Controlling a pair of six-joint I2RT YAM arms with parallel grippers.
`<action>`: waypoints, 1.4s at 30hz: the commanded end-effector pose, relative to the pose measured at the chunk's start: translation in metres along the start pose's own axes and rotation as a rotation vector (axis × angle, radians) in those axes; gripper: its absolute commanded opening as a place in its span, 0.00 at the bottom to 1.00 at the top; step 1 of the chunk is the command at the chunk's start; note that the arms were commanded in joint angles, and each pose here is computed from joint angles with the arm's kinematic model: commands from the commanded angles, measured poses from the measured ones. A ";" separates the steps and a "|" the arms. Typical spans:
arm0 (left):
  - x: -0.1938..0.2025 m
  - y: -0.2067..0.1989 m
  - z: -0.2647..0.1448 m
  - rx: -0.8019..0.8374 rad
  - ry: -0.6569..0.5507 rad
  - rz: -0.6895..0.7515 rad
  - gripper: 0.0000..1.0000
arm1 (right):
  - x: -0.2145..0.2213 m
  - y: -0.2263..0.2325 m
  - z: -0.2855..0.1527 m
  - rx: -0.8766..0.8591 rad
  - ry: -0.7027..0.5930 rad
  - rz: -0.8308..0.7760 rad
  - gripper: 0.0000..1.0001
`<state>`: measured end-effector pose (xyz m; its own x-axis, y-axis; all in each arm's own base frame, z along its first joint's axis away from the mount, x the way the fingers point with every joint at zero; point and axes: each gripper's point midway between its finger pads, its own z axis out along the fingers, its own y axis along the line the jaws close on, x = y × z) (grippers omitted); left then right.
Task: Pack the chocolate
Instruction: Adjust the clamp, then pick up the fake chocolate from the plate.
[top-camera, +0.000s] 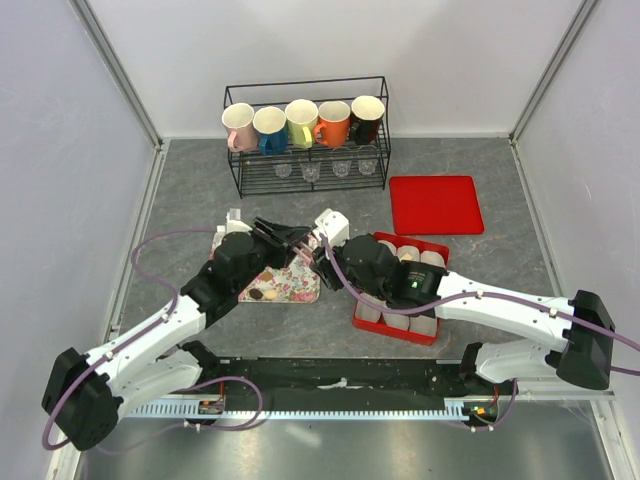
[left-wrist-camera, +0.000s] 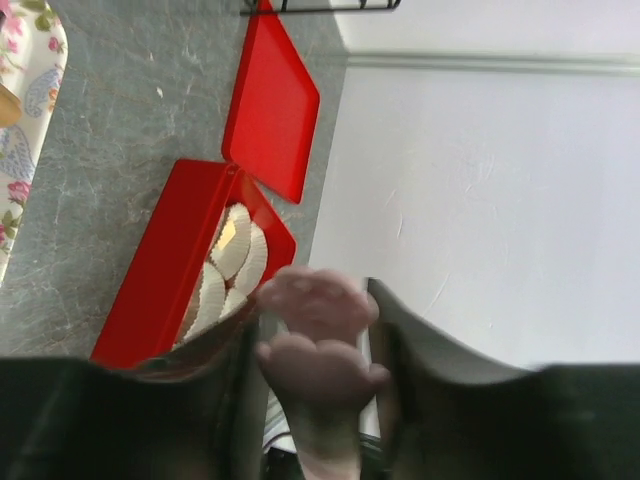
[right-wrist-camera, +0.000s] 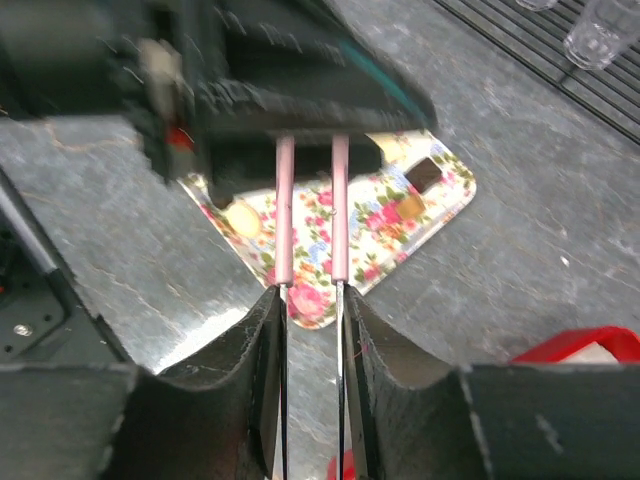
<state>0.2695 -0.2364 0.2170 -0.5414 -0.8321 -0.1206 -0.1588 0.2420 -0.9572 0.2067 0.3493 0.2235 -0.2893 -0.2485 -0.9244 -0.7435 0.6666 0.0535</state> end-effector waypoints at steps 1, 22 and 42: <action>-0.038 -0.014 -0.016 0.009 -0.185 0.201 0.58 | -0.006 -0.012 -0.007 0.066 0.022 -0.033 0.30; -0.154 -0.064 -0.110 -0.336 -0.570 1.179 0.78 | 0.043 -0.023 0.045 0.153 0.219 -0.178 0.31; -0.194 -0.030 -0.132 -0.448 -0.702 1.179 0.79 | 0.088 -0.023 0.102 0.102 0.396 -0.218 0.40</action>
<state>0.2674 -0.0163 0.2948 -0.0820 -0.0813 -0.9933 -0.2398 0.9690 -0.0595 0.2487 0.3708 0.0893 -0.3742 -0.6481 -0.6633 -0.7518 0.6308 -0.1922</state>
